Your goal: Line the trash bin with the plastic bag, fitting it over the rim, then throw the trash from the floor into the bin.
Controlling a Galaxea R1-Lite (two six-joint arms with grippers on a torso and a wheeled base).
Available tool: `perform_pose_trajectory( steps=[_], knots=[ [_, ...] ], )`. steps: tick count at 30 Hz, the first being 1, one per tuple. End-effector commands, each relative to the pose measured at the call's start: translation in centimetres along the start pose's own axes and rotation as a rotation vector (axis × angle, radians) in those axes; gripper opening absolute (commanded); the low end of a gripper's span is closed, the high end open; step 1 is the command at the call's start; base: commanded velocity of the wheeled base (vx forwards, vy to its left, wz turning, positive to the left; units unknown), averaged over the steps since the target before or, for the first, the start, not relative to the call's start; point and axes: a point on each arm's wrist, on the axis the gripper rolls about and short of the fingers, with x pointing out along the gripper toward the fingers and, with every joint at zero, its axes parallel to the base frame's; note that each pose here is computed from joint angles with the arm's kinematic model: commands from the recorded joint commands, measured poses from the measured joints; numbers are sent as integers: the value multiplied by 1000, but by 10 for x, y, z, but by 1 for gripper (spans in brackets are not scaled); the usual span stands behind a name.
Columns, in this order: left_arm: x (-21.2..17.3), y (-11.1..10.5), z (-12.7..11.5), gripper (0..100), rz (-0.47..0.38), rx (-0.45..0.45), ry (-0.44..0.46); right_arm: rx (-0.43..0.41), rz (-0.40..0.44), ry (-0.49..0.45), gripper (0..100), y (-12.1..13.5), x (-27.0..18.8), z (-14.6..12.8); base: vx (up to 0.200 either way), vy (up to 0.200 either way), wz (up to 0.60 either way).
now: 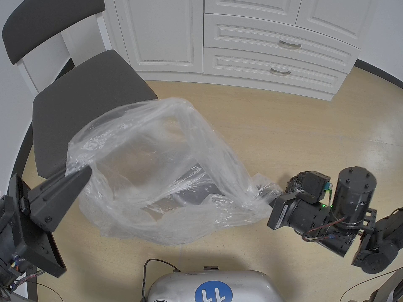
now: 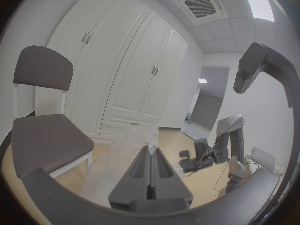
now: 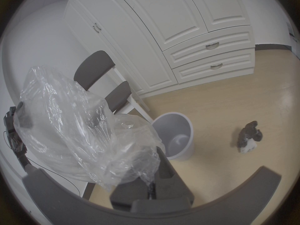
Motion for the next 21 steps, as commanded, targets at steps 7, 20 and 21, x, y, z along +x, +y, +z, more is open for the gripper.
perform_pose_trajectory(
  steps=[7,20,21],
  knots=[
    [0,10,-14,0,77,33,147,27,-19,-158,0,22,-72,87,0,0,0],
    [0,20,-28,0,145,56,313,30,-67,-176,0,37,-93,101,0,0,0],
    [-1,21,-29,0,154,58,330,28,-73,-174,0,36,-92,100,0,0,0]
  ],
)
